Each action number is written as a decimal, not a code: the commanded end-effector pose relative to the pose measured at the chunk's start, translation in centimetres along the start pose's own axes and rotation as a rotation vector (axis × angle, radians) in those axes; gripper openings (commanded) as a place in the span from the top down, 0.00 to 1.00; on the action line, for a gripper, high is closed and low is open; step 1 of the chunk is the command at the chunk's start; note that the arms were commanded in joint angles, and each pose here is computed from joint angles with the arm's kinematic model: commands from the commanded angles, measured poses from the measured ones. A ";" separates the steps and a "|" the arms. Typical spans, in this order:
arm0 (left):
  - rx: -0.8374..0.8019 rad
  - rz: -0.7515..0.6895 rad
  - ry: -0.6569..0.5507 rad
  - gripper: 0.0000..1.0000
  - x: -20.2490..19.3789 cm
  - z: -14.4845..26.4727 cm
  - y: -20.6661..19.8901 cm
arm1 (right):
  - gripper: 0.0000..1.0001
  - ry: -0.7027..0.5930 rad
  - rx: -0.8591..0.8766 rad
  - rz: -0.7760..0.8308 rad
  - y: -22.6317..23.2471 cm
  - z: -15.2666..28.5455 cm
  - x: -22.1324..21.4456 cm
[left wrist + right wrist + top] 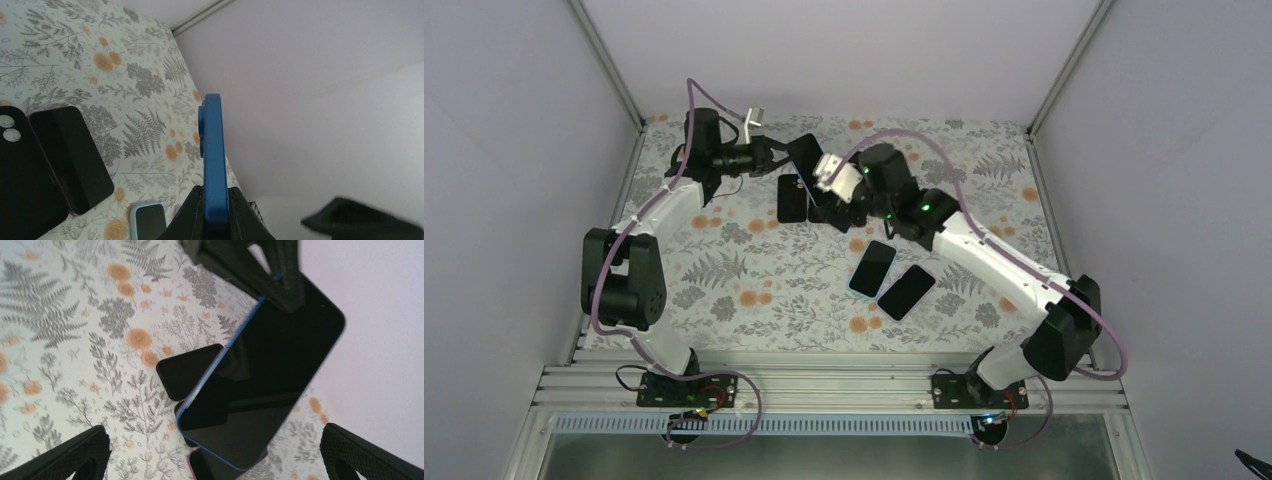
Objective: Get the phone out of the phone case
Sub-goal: Place the phone at the center of the board.
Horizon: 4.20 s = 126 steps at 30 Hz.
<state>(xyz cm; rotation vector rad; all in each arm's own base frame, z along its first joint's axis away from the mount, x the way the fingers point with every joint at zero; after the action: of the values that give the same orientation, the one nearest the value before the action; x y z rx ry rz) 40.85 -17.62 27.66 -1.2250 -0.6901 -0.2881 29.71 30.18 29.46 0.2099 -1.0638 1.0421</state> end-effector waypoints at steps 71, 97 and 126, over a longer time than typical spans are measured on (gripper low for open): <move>0.030 -0.487 0.044 0.00 1.3 -1.9 -7.6 | 0.96 0.029 0.540 -1.114 -11.2 -0.5 -12.4; 0.141 -0.428 0.018 0.00 1.2 -1.5 -5.7 | 0.96 0.196 0.564 -1.397 -15.4 -7.9 -22.7; 0.110 -0.298 0.023 0.00 1.3 -1.8 -3.2 | 0.95 0.222 0.691 -1.577 -15.7 -11.7 -26.7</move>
<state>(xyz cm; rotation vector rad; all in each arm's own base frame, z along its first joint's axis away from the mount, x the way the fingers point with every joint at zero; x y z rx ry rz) 40.51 -20.37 30.48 -0.9961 -0.8475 -0.5027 46.37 12.68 6.21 1.1366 -0.0747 -0.1019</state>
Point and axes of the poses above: each gripper's point midway between its finger pads, its own z axis back along the fingers, its own y axis along the line the jaws close on, x = y × z, the point moved 4 cm from there along z, back along the fingers, and after that the axes turned 9 degrees about -z, right-handed, at the moved point
